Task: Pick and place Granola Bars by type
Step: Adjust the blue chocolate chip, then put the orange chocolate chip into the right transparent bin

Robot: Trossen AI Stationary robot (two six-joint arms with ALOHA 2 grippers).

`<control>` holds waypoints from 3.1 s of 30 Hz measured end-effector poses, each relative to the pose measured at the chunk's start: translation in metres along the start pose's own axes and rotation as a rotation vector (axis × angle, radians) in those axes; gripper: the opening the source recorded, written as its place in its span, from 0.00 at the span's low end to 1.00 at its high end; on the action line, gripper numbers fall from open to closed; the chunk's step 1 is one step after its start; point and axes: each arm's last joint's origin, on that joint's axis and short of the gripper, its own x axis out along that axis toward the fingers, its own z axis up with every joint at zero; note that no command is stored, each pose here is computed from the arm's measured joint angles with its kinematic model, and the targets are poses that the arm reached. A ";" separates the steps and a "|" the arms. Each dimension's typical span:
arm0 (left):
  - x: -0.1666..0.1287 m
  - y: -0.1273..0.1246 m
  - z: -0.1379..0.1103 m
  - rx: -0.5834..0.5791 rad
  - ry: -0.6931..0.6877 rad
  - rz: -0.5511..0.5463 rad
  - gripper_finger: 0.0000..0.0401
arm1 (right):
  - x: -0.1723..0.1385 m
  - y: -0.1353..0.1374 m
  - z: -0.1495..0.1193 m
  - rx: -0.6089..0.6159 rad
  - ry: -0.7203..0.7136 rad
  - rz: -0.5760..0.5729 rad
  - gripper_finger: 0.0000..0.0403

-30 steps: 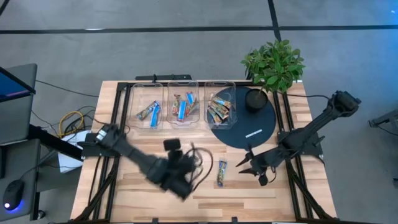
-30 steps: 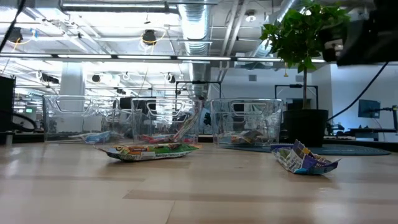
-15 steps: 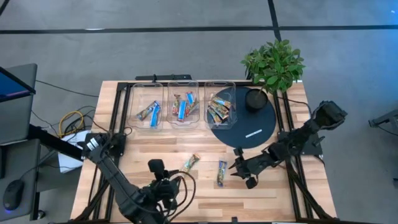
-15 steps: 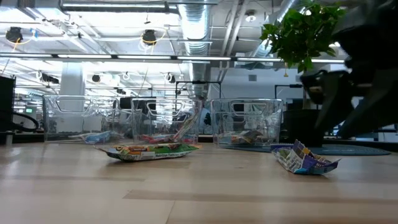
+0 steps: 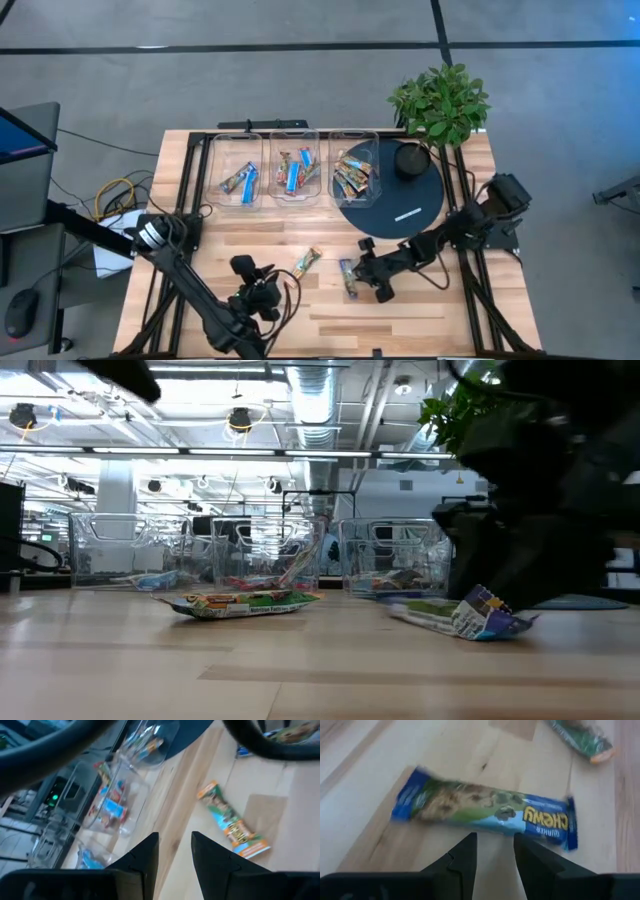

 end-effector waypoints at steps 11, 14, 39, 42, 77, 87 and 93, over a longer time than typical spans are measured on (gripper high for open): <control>0.021 -0.003 -0.030 -0.012 0.053 0.075 0.27 | 0.044 -0.015 0.039 -0.039 -0.062 0.110 0.30; 0.023 -0.003 -0.033 -0.016 0.054 0.085 0.27 | 0.059 -0.013 0.049 -0.075 -0.093 0.155 0.30; 0.024 -0.003 -0.034 -0.082 0.011 0.098 0.27 | 0.053 -0.055 0.080 -0.246 -0.256 0.038 0.30; 0.023 -0.004 -0.034 -0.094 0.007 0.096 0.27 | 0.062 -0.070 0.075 -0.214 -0.259 0.048 0.30; 0.015 -0.008 -0.038 -0.128 -0.049 0.067 0.27 | 0.095 -0.121 0.094 0.005 0.164 0.051 0.38; 0.015 -0.008 -0.038 -0.128 -0.058 0.068 0.27 | 0.094 -0.120 0.094 0.005 0.170 0.050 0.27; 0.015 -0.008 -0.038 -0.128 -0.058 0.068 0.27 | 0.094 -0.115 0.095 -0.019 0.167 0.051 0.21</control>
